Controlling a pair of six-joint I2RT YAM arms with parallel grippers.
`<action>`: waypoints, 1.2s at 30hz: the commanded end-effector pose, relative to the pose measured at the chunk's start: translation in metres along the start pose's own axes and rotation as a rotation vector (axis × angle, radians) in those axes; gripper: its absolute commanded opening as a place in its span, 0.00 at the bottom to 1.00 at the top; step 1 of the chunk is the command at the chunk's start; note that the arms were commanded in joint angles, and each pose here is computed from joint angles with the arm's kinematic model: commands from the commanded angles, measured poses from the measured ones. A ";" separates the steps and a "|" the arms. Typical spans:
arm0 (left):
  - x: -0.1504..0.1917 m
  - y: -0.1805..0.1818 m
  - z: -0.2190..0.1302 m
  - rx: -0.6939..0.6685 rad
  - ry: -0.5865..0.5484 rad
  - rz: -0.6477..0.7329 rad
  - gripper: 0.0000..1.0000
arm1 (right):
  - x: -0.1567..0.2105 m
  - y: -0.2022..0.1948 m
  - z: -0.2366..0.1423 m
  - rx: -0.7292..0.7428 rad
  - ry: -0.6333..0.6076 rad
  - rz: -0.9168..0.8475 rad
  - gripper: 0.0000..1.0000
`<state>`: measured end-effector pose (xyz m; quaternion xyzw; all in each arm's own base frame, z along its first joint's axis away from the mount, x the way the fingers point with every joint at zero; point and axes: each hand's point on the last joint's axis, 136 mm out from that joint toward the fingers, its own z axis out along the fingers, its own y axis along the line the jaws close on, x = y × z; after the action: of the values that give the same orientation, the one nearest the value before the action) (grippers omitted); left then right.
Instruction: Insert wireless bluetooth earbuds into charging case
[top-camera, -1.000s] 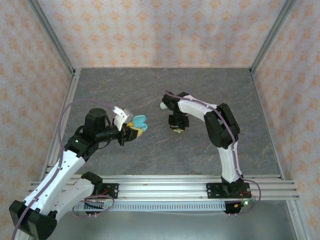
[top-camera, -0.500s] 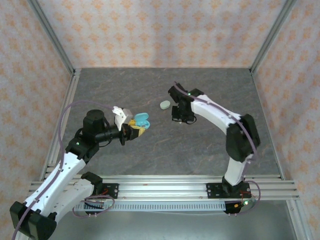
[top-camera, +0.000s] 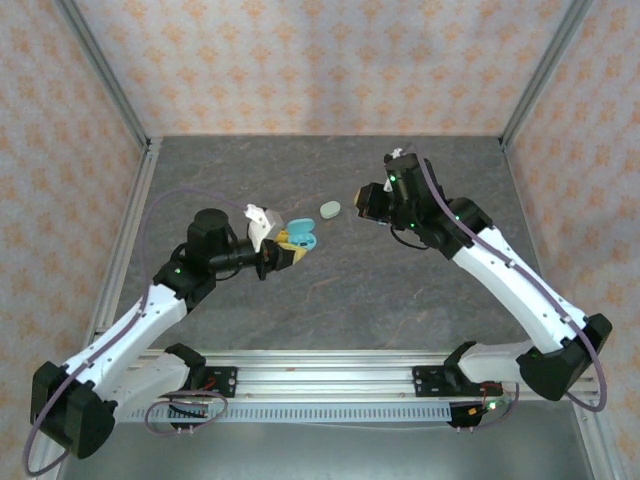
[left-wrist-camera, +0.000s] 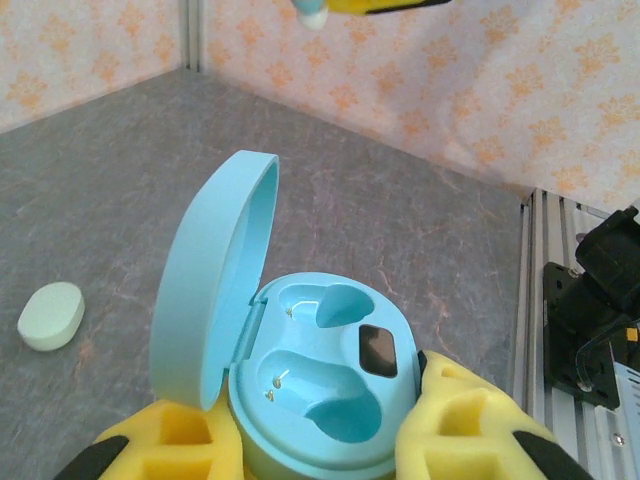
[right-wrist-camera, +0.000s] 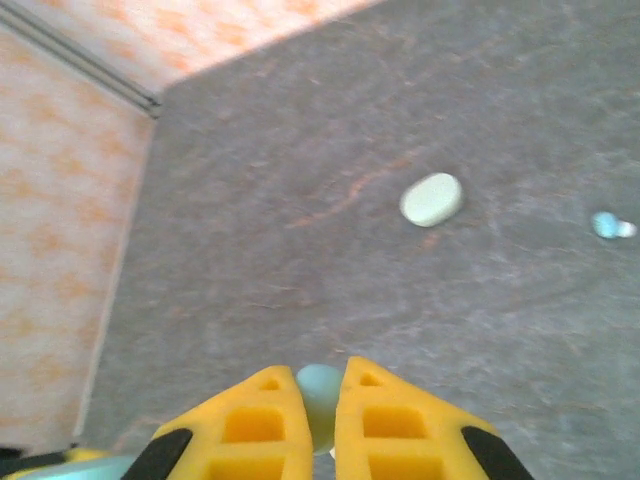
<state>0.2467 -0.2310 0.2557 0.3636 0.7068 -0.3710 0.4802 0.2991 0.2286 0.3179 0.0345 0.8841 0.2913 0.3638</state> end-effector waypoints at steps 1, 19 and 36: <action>-0.041 -0.001 0.007 -0.002 -0.103 0.114 0.11 | -0.002 0.035 -0.007 -0.143 -0.035 0.010 0.10; -0.065 0.001 0.025 0.003 -0.160 0.133 0.07 | 0.026 0.100 -0.021 -0.374 0.000 -0.060 0.10; -0.077 -0.004 0.023 0.006 -0.185 0.140 0.07 | 0.053 0.097 0.005 -0.356 0.102 -0.117 0.11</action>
<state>0.2723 -0.2639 0.2938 0.3815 0.6569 -0.3702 0.5347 0.2523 0.3202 0.3427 -0.0794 0.8344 0.4251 0.3418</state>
